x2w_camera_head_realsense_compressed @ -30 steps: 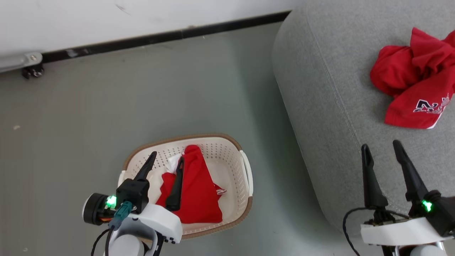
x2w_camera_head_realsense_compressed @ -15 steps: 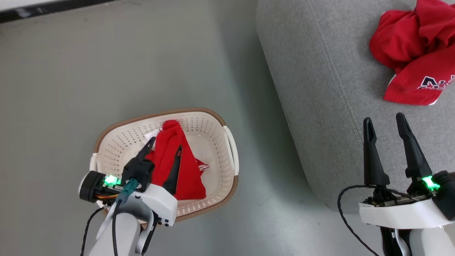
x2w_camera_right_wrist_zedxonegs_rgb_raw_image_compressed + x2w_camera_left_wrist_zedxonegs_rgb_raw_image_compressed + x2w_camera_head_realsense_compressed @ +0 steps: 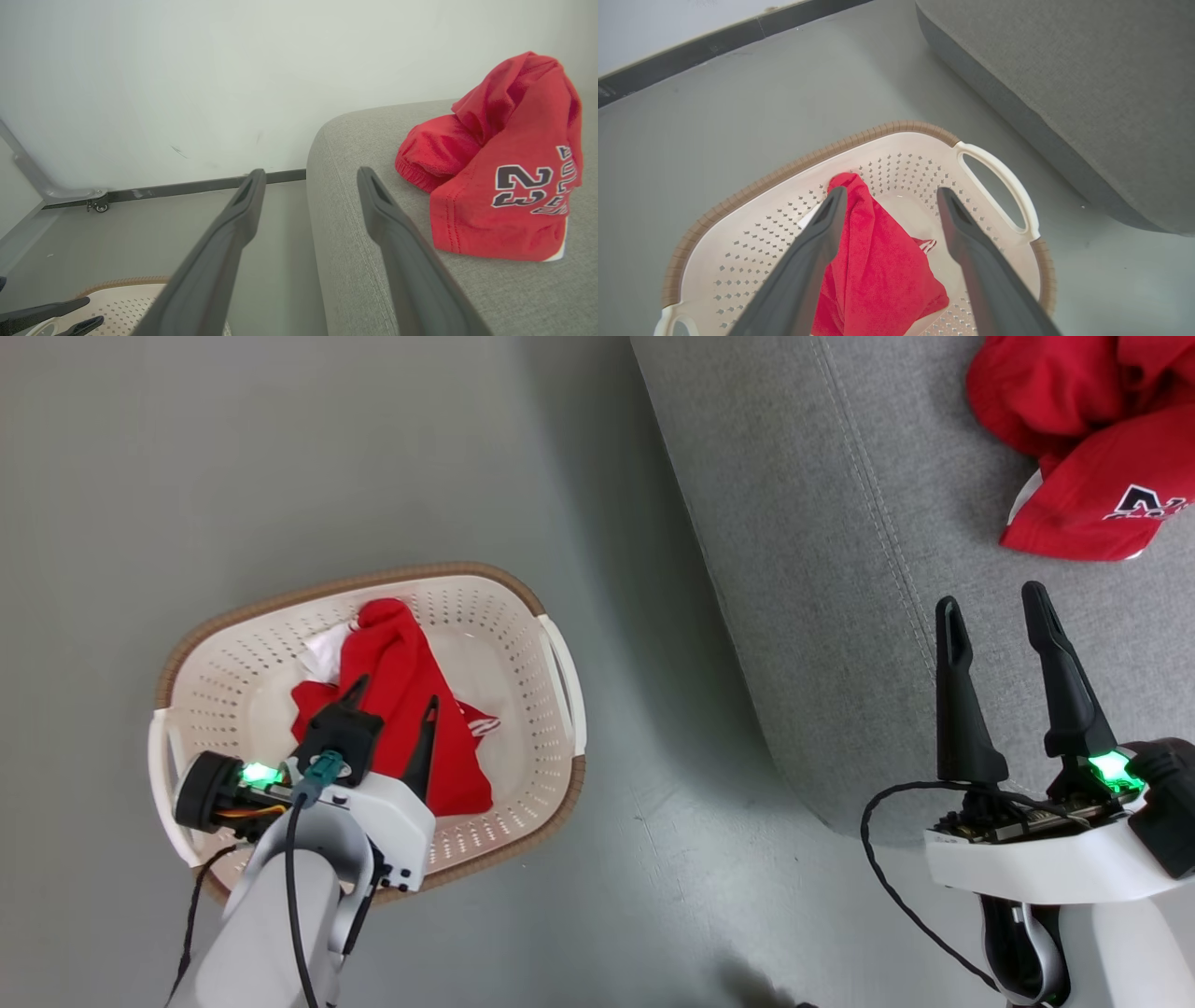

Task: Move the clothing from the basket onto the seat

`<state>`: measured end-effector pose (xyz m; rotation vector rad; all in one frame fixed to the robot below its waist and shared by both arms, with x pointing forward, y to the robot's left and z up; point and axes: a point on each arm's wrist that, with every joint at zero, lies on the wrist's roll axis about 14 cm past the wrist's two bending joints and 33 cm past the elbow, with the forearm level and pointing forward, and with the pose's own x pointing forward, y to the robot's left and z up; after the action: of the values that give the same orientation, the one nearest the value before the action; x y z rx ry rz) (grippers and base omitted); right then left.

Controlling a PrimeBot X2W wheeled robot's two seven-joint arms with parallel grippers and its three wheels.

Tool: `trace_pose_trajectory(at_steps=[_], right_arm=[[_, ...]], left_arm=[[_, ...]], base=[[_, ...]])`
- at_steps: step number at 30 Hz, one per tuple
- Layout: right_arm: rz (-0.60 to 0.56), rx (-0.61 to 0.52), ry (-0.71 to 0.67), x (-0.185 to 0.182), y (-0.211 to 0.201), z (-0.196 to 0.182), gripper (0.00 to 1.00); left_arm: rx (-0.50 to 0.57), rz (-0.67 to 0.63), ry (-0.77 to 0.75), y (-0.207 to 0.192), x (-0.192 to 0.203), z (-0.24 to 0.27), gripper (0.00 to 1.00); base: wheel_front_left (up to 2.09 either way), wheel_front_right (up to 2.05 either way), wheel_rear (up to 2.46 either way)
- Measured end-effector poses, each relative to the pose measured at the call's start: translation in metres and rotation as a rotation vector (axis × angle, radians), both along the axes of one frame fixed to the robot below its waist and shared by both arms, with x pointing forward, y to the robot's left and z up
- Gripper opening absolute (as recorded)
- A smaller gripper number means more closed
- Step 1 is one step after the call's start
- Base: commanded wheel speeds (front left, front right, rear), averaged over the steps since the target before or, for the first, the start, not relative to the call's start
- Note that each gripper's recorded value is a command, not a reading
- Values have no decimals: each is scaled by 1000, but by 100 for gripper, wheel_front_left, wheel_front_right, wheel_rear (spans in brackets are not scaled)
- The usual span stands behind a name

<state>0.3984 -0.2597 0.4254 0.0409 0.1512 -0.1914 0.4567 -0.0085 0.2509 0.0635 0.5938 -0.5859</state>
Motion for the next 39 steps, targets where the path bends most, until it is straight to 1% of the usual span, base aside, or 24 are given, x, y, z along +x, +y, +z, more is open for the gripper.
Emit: trace_pose_trajectory(at_steps=[10, 21, 25, 35, 39], right_arm=[[-19, 15, 52, 0, -4, -20, 100], [-30, 22, 97, 4, -8, -38, 100], [-31, 18, 84, 13, -11, -37, 100], [-45, 18, 95, 17, -17, -44, 100], [-46, 16, 97, 20, -19, -45, 100]], left_arm=[[70, -32, 96, 2, 5, -45, 100], [96, -56, 131, -8, 21, -75, 100], [119, -71, 149, -9, 24, -87, 100], [158, -77, 160, -13, 38, -108, 100], [194, -74, 166, -9, 44, -117, 100]], base=[[0, 0, 0], [0, 0, 0], [0, 0, 0], [0, 0, 0], [0, 0, 0]])
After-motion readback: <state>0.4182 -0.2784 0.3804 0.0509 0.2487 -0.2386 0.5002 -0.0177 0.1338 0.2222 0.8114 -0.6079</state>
